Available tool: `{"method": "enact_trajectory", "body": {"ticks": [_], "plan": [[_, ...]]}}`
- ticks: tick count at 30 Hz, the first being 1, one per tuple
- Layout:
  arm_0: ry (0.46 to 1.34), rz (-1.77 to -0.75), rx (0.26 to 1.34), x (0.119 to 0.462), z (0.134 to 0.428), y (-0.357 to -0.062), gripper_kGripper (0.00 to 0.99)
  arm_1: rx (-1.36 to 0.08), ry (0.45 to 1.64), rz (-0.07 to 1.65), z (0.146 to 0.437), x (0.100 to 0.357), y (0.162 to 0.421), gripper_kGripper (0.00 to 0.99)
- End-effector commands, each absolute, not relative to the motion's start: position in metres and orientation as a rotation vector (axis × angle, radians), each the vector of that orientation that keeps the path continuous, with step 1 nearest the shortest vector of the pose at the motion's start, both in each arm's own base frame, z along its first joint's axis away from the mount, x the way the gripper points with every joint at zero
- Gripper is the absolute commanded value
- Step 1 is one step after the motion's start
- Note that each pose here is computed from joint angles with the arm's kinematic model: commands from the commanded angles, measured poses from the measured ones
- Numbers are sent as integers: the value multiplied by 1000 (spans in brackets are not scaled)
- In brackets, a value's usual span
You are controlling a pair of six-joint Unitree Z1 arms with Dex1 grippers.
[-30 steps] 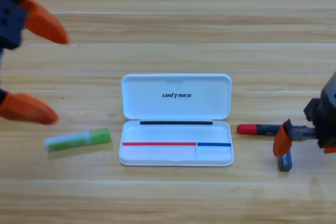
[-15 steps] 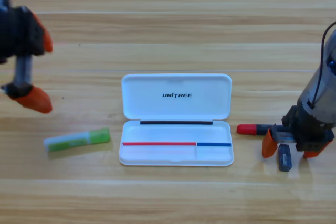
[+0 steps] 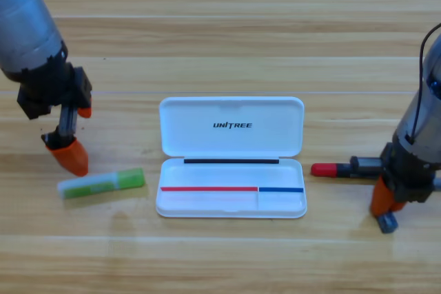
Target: Clean up eraser and pencils
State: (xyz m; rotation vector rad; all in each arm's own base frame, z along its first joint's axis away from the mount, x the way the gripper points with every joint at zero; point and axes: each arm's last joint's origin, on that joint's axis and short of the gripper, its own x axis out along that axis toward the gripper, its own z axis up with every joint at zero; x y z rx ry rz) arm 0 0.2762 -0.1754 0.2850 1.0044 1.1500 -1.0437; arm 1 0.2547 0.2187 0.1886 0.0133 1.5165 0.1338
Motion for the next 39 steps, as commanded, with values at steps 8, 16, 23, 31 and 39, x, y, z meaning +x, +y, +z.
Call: {"method": "enact_trajectory", "body": {"ticks": [8, 16, 23, 31, 39], "plan": [[1230, -1068, 956, 300, 250, -164, 990, -537, 1547, 592, 236, 247, 258, 0], [1230, -1077, 953, 313, 220, -166, 990, -956, 1419, 1103, 247, 234, 290, 0], [1227, -1073, 963, 311, 199, -164, 989, -1112, 1345, 1262, 229, 235, 319, 0], [1218, -1060, 979, 306, 186, -161, 989, -1169, 1259, 1317, 220, 246, 347, 0], [1216, -1053, 985, 303, 178, -160, 989, -1183, 1219, 1322, 207, 259, 372, 0]]}}
